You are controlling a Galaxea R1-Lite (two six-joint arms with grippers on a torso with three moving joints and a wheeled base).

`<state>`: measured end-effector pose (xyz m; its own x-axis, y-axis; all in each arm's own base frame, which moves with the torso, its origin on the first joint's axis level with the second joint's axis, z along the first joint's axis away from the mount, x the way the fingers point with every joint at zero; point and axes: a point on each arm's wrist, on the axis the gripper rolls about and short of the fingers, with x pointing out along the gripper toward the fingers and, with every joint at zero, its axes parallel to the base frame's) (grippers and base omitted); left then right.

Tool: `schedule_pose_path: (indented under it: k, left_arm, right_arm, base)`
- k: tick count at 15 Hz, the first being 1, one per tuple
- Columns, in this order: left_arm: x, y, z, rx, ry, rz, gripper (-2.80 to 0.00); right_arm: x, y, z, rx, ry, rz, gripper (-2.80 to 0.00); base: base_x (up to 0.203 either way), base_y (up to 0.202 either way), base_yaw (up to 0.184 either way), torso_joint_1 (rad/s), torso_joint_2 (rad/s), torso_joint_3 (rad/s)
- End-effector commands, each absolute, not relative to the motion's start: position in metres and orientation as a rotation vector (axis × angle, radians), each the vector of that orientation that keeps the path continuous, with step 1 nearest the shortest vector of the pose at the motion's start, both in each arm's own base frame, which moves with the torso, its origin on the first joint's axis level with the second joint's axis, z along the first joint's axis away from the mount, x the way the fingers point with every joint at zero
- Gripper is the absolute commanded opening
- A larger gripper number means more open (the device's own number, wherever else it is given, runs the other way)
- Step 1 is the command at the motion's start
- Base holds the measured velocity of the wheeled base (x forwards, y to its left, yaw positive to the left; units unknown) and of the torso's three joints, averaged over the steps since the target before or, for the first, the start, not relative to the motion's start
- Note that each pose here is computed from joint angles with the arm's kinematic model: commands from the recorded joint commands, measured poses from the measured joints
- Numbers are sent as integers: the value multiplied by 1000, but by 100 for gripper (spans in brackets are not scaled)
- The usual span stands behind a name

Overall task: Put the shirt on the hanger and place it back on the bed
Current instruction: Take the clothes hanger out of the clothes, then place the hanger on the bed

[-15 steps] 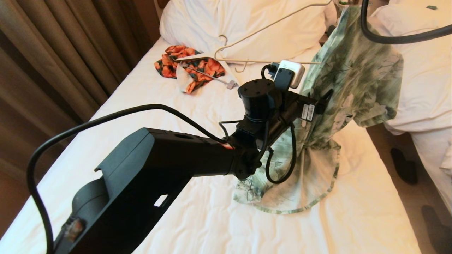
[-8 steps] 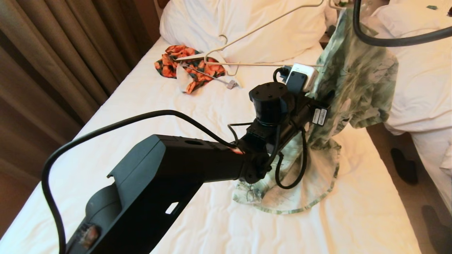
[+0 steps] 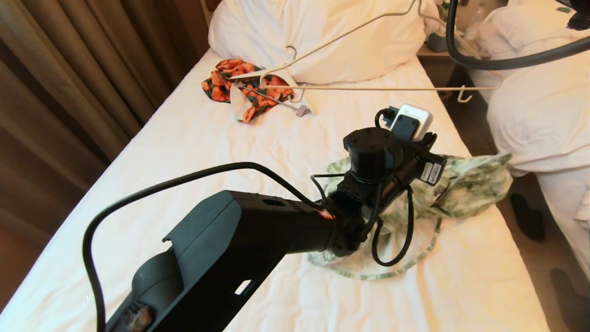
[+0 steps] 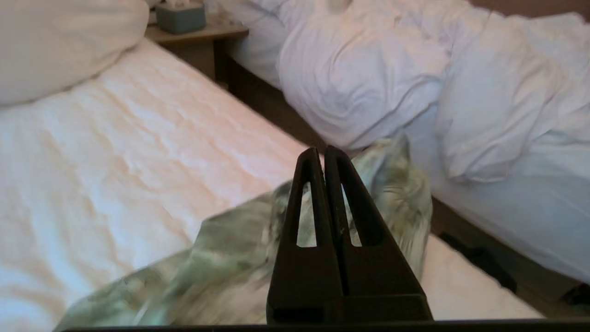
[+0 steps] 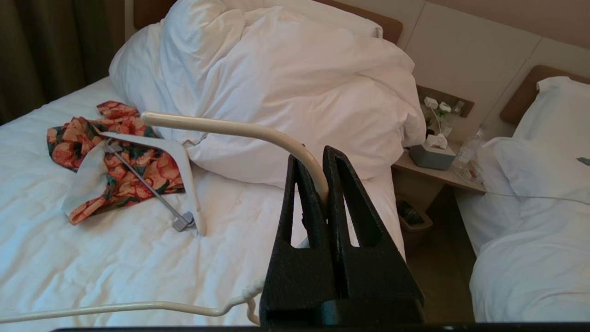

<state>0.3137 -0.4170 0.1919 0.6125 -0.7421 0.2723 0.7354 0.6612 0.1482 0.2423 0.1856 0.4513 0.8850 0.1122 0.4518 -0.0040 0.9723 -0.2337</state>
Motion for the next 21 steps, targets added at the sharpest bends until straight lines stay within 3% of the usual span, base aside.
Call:
schedule_pose_path:
  k: [1, 7, 8, 13, 14, 21]
  left_arm:
    - [326, -415, 172, 49, -276, -818, -280]
    - [328, -399, 173, 104, -177, -729, -280]
    - [331, -396, 171, 109, -169, -723, 0]
    - [324, -365, 165, 137, -122, -695, 0]
    - [321, -355, 163, 142, -114, -687, -280]
    - [288, -256, 167, 132, -128, -554, -280]
  right_arm:
    - [245, 187, 450, -235, -479, 56, -280]
    - [263, 178, 444, -234, -459, 9, -280]
    - [265, 175, 444, -236, -457, -1, -280]
    - [273, 153, 447, -242, -457, -76, -280]
    - [274, 151, 447, -242, -457, -84, -280]
    - [276, 137, 448, -250, -451, -130, -280]
  base:
    - [0, 0, 0, 0, 0, 0]
    - [0, 0, 0, 0, 0, 0]
    - [0, 0, 0, 0, 0, 0]
    - [0, 0, 0, 0, 0, 0]
    - [0, 0, 0, 0, 0, 0]
    - [0, 0, 0, 0, 0, 0]
